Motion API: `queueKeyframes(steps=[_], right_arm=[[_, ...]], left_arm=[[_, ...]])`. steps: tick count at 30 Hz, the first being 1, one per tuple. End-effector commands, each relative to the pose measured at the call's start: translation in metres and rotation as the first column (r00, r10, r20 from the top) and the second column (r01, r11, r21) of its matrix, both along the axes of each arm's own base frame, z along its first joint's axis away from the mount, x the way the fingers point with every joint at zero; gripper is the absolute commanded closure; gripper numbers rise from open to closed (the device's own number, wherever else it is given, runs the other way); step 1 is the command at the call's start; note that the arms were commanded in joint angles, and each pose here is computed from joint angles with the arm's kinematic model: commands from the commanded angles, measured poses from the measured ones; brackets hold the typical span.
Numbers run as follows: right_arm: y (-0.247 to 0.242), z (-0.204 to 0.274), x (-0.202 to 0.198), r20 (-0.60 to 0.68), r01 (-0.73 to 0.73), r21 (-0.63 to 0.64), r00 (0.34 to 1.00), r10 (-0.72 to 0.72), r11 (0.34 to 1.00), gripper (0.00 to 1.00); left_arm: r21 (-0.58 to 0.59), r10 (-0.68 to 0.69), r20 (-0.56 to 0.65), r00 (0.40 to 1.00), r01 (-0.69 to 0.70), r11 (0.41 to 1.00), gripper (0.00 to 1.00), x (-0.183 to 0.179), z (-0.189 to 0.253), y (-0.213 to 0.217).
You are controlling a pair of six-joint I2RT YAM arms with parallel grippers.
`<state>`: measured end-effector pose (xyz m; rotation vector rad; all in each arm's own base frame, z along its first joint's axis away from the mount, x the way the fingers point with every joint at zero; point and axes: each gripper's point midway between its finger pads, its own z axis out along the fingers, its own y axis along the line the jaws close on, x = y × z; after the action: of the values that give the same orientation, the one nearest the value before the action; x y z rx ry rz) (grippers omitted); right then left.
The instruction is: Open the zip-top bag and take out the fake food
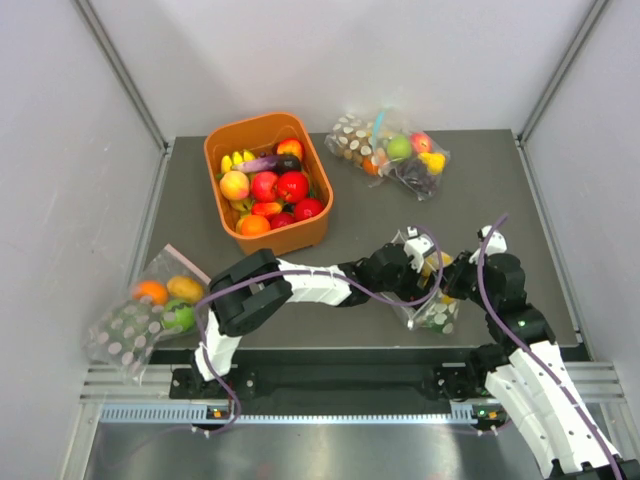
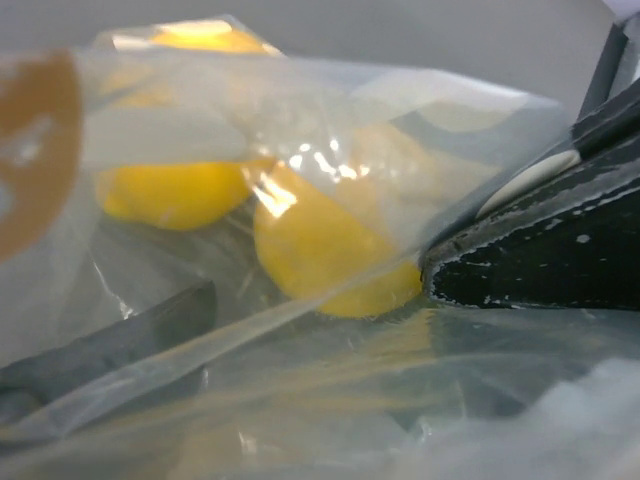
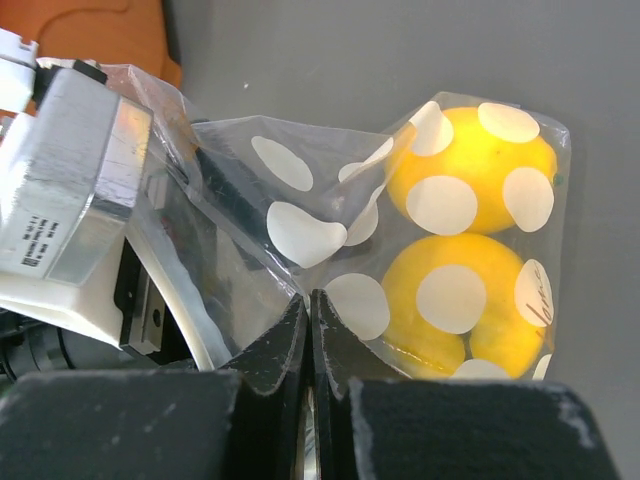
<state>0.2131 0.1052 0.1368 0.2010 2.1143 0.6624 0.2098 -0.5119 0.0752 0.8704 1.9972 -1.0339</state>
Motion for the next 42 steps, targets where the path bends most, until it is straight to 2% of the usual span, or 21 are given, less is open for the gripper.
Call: queueKeyframes(steps=[1,8,14,20,26,32,37,39,42], right_arm=[[0.021,0.022,-0.002,0.057,-0.089,0.091,0.995,0.084,0.992,1.00],[0.026,0.022,-0.004,0.067,-0.118,0.107,0.992,0.111,0.987,1.00],[0.030,0.018,-0.007,0.063,-0.143,0.128,0.989,0.136,0.981,1.00],[0.034,0.021,-0.010,0.073,-0.164,0.147,0.985,0.154,0.975,1.00],[0.047,0.024,-0.018,0.071,-0.218,0.218,0.976,0.207,0.951,1.00],[0.054,0.023,-0.025,0.070,-0.246,0.281,0.969,0.236,0.928,1.00],[0.057,0.019,-0.030,0.066,-0.264,0.300,0.964,0.256,0.917,1.00],[0.060,0.019,-0.033,0.064,-0.279,0.315,0.960,0.273,0.907,1.00],[0.060,0.020,-0.034,0.069,-0.283,0.316,0.959,0.276,0.906,1.00]], left_arm=[[-0.161,-0.056,0.036,0.998,0.061,0.985,0.01,-0.004,0.038,-0.038],[-0.252,-0.086,0.037,0.996,0.093,0.963,0.01,-0.003,0.043,-0.059],[-0.378,-0.106,0.033,0.994,0.111,0.919,0.01,-0.005,0.062,-0.075],[-0.434,-0.096,0.056,0.994,0.111,0.894,0.01,-0.004,0.080,-0.073],[-0.542,-0.066,0.063,0.996,0.090,0.835,0.01,-0.002,0.115,-0.056],[-0.559,-0.058,0.061,0.996,0.082,0.825,0.01,0.003,0.118,-0.056],[-0.646,-0.054,0.069,0.996,0.086,0.759,0.01,0.000,0.141,-0.048],[-0.648,-0.064,0.070,0.995,0.094,0.756,0.01,-0.001,0.144,-0.050],[-0.612,-0.059,0.055,0.997,0.080,0.787,0.01,0.003,0.136,-0.056]])
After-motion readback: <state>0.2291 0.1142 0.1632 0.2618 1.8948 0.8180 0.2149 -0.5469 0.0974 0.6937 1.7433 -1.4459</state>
